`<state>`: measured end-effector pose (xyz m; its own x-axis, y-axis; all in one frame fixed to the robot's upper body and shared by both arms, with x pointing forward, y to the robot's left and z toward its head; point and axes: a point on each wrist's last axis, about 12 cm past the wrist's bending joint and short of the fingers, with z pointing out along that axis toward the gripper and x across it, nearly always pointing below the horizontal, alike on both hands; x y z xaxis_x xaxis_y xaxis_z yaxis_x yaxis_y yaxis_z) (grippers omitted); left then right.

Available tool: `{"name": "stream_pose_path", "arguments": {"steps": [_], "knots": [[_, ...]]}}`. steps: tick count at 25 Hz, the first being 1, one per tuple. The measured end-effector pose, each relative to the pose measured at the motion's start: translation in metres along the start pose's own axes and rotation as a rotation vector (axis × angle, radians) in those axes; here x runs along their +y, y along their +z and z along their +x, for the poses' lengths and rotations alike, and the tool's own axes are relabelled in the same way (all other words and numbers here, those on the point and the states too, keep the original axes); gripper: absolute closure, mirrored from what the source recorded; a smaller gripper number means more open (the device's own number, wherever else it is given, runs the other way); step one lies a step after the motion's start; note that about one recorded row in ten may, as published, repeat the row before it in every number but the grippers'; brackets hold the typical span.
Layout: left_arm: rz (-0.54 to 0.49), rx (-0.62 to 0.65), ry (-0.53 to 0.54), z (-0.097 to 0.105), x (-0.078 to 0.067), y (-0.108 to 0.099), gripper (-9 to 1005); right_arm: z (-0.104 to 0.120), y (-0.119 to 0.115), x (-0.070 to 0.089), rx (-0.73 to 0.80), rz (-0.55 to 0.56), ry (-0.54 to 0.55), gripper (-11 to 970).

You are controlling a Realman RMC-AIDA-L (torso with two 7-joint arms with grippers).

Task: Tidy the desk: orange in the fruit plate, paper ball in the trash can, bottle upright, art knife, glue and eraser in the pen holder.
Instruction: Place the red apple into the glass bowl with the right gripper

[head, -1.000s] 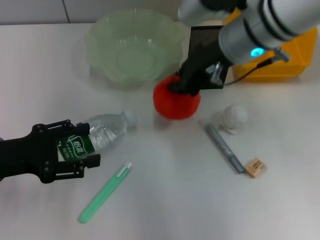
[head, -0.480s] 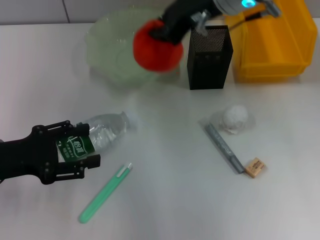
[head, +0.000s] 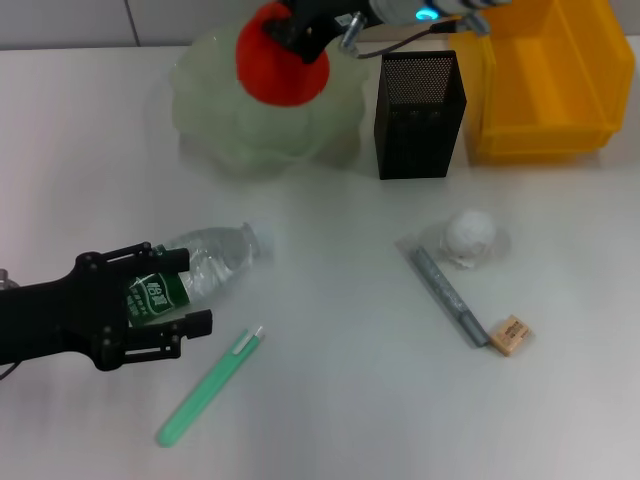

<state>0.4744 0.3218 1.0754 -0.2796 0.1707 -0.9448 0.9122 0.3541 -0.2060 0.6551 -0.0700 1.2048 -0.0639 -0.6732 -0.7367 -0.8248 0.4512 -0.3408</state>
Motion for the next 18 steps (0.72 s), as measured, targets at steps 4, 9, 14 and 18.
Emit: {"name": "stream_pose_path", "arguments": {"steps": [4,9,14,18], "knots": [[0.003,-0.01,-0.009,0.003,-0.002,0.005,195,0.005,0.009,0.001,-0.035,0.04,0.023,797],[0.011,-0.017,-0.015,0.004,-0.003,0.008,196,0.008,0.011,0.0,-0.036,0.053,0.021,776],[0.011,-0.019,-0.02,0.005,-0.004,0.008,196,0.013,0.011,-0.001,-0.028,0.056,0.032,657],[0.011,-0.019,-0.021,0.006,-0.005,0.008,196,0.015,0.0,0.001,-0.041,0.042,0.046,490]]}}
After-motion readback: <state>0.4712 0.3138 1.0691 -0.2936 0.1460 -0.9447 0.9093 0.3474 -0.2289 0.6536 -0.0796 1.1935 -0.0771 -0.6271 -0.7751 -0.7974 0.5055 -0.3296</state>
